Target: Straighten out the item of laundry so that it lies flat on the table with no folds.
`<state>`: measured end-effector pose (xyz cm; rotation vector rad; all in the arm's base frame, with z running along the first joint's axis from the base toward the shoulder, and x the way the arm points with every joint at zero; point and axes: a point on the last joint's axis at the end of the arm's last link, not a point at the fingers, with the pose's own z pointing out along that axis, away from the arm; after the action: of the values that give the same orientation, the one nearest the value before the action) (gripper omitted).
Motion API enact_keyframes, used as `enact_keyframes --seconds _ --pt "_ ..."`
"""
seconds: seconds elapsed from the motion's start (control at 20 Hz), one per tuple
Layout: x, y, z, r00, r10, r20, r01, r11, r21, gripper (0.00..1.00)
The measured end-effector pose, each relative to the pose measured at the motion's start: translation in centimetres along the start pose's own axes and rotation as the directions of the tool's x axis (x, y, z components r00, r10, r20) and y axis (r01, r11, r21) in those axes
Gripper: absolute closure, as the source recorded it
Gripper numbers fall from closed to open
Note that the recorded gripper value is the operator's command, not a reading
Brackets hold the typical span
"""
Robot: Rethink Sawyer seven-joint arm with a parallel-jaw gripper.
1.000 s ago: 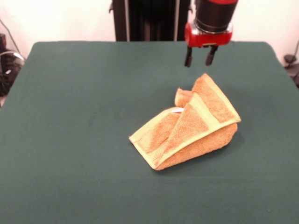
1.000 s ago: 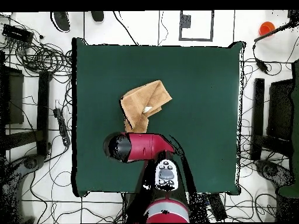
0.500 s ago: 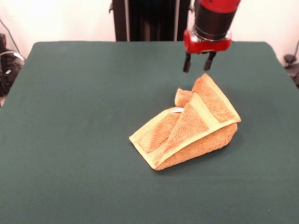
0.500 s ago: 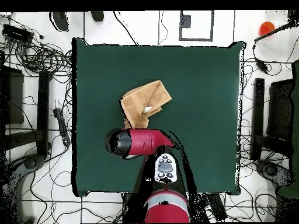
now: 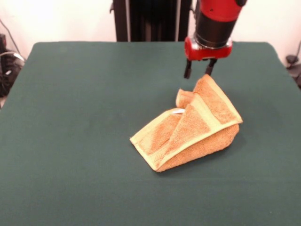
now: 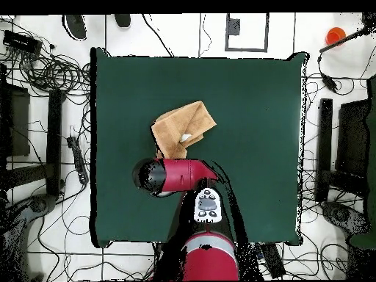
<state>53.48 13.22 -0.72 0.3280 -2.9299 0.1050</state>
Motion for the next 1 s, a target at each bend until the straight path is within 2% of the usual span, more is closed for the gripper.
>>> enact_keyframes --seconds 1.0 --pt "-0.10 -0.42 0.21 1.000 0.010 -0.002 -0.010 1.000 -0.010 0.00"
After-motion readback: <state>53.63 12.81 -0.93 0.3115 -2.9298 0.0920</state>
